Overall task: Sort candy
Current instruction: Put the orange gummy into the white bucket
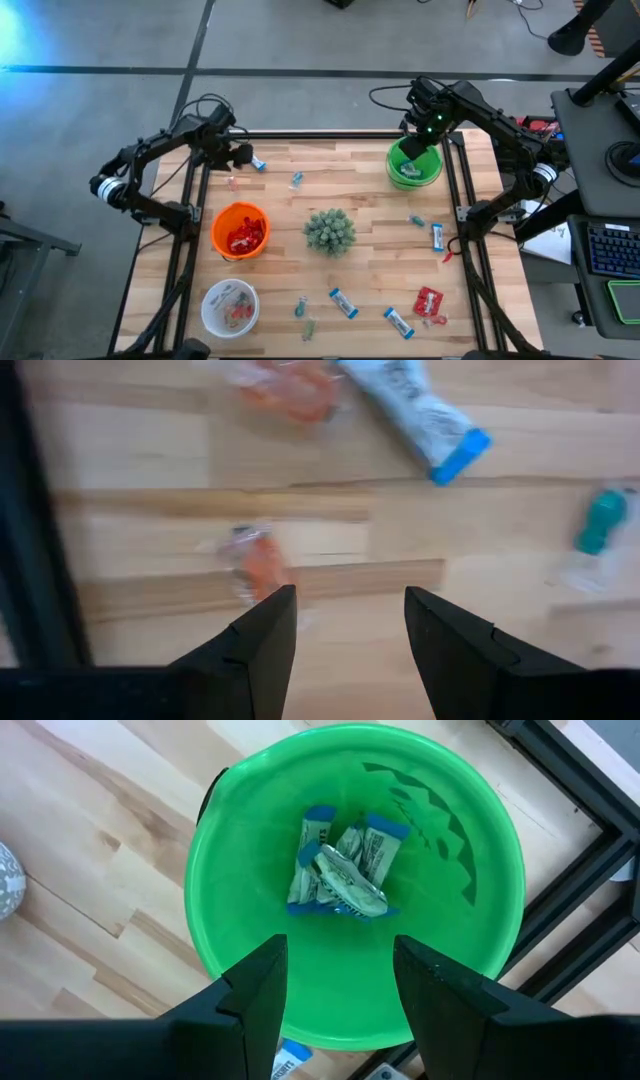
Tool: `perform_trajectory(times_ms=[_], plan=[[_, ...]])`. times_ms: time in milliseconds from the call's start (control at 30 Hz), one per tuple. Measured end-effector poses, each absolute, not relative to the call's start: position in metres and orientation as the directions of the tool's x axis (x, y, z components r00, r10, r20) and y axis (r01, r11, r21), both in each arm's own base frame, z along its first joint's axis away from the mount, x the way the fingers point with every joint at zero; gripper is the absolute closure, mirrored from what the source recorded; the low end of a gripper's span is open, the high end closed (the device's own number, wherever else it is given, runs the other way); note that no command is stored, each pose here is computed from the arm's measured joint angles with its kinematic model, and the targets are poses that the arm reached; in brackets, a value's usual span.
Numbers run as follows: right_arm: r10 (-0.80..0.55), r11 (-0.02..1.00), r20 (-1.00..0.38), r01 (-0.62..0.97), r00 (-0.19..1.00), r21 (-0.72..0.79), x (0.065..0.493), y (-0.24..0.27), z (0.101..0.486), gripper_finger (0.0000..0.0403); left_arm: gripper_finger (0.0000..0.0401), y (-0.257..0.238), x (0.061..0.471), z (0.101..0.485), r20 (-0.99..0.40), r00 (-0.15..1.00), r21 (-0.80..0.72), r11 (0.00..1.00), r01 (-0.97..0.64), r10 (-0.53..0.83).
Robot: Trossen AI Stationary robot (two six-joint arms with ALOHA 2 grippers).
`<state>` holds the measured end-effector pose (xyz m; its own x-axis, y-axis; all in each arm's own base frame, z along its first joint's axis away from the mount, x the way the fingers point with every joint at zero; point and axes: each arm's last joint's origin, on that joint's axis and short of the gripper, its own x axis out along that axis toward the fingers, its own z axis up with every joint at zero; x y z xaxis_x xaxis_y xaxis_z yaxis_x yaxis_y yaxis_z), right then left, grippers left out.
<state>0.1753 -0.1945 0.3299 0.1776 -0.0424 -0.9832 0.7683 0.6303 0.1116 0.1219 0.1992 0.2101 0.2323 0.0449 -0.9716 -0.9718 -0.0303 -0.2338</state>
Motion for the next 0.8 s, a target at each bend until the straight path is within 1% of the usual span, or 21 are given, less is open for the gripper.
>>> perform_trajectory(times_ms=[100,167,300,433,533,667,800], plan=[[-0.048,0.63,-0.982,0.768,0.183,0.112,0.176,-0.195,0.33,0.0229,0.0232,0.197,0.119,0.206,-0.983,0.174,-0.178,-0.056,-0.983,0.059],[-0.053,0.63,-0.981,0.768,0.187,0.113,0.176,-0.196,0.33,0.0229,0.0232,0.197,0.118,0.206,-0.984,0.165,-0.17,-0.075,-0.983,0.067],[-0.051,0.63,-0.981,0.768,0.188,0.114,0.176,-0.196,0.33,0.0229,0.0232,0.198,0.118,0.204,-0.987,0.14,-0.146,-0.073,-0.987,0.074],[-0.051,0.63,-0.981,0.768,0.188,0.115,0.176,-0.196,0.33,0.0229,0.0232,0.195,0.117,0.194,-0.992,0.118,-0.121,-0.086,-0.989,0.043],[-0.054,0.631,-0.98,0.767,0.191,0.115,0.176,-0.196,0.33,0.0229,0.0232,0.19,0.115,0.182,-0.995,0.1,-0.101,-0.126,-0.987,0.014],[-0.057,0.625,-0.98,0.772,0.193,0.116,0.177,-0.196,0.33,0.0229,0.0232,0.188,0.115,0.172,-0.991,0.13,-0.133,-0.145,-0.98,0.03],[-0.069,0.619,-0.977,0.776,0.204,0.118,0.178,-0.197,0.33,0.0229,0.0232,0.188,0.115,0.168,-0.99,0.134,-0.138,-0.156,-0.978,0.036]])
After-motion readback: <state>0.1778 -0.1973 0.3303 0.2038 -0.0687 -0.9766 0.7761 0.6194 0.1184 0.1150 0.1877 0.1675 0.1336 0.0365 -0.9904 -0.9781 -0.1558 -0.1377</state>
